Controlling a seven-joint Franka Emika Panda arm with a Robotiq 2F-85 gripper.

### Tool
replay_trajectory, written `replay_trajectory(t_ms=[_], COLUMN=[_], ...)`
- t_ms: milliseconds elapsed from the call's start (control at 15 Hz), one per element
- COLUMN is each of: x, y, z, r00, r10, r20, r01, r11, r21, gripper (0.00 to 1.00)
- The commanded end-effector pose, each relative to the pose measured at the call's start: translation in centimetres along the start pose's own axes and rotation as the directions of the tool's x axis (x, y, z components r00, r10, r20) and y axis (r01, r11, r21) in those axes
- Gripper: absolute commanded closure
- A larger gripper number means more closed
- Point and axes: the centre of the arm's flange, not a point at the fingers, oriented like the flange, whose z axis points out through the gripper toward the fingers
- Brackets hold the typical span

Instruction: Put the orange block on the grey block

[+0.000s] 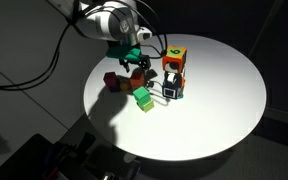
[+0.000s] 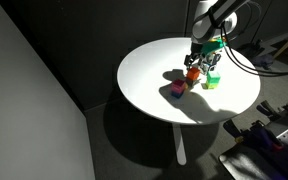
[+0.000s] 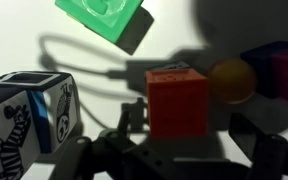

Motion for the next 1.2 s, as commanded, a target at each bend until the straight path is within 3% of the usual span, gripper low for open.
replay_trajectory(t_ms=[0,533,1133], x=[0.0,-0.9,-3.9], y=[0.7,1.9,1.9], z=[-1.9,-5.4,-9.0], r00=[1.0,0.999,0.995], r10=[0.025,0.052,0.067], r20=[0.004,-0.006,0.072], r01=[-0.025,-0.052,-0.066], r11=[1.0,0.999,0.998], r21=[0.003,0.017,-0.014], gripper=[0.0,0.0,0.0])
